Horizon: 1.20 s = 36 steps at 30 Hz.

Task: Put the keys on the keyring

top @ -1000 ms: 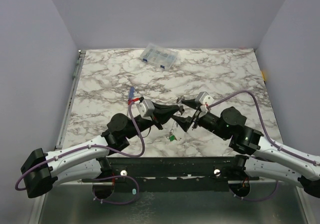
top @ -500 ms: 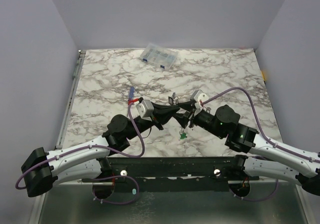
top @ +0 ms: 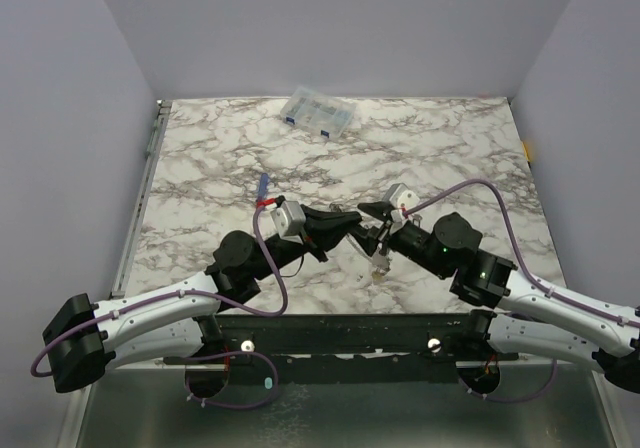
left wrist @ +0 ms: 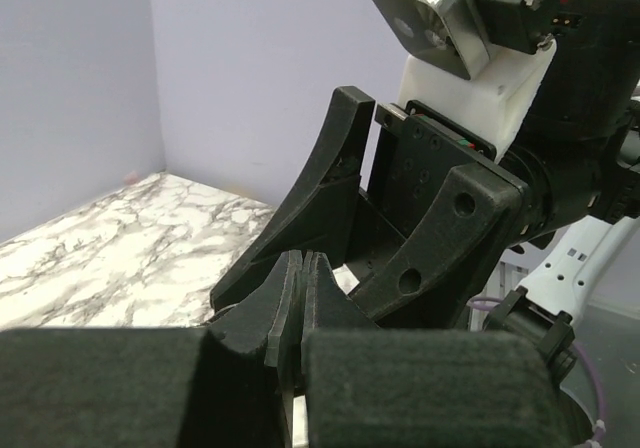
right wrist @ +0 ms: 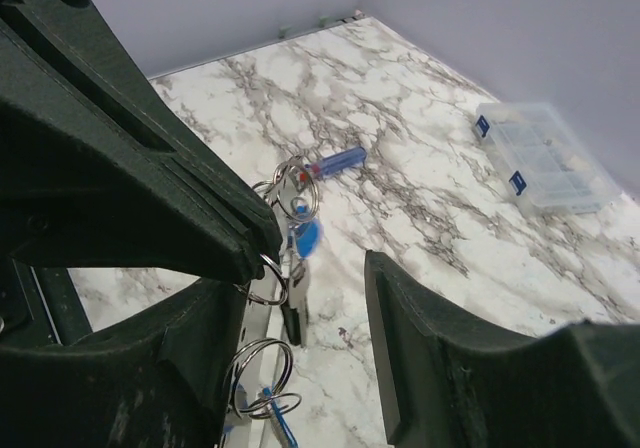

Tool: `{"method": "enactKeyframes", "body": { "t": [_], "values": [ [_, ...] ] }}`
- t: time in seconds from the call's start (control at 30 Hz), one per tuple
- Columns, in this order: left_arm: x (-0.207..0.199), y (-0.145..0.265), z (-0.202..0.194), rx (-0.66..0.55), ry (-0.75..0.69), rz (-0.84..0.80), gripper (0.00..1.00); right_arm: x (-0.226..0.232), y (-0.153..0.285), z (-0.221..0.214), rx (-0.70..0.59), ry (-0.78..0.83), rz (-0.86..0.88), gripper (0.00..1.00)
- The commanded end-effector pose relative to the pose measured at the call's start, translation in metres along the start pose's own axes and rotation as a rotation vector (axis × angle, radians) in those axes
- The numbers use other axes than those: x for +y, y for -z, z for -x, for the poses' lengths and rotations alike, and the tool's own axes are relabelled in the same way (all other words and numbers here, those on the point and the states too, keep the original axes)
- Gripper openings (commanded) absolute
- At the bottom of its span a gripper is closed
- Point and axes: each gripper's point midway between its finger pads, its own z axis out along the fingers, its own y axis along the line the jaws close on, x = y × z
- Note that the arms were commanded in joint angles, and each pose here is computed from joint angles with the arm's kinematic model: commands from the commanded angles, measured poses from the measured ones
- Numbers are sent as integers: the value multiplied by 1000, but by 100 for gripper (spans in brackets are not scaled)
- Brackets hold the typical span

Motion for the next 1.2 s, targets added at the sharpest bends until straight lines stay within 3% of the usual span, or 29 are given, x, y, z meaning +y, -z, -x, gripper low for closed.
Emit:
{"method": "enactKeyframes", "body": {
  "t": [0.0, 0.33, 0.6, 0.8, 1.17],
  "values": [
    [-11, -2, 19, -72, 15, -48, 0, 0, 1, 10, -71, 32, 4, 55],
    [-15, 3, 21, -79, 35, -64, 0, -4, -2, 20, -123, 57, -15, 43],
    [-18, 5, 18, -73, 44, -74, 0, -2, 2, 27, -163, 48, -4, 16],
    [-17, 7, 18, -74, 45, -71, 0, -2, 2, 32, -163, 43, -1, 35],
    [-19, 8, 14, -64, 46, -82, 0, 0, 4, 39, -176, 44, 16, 36]
  ]
}}
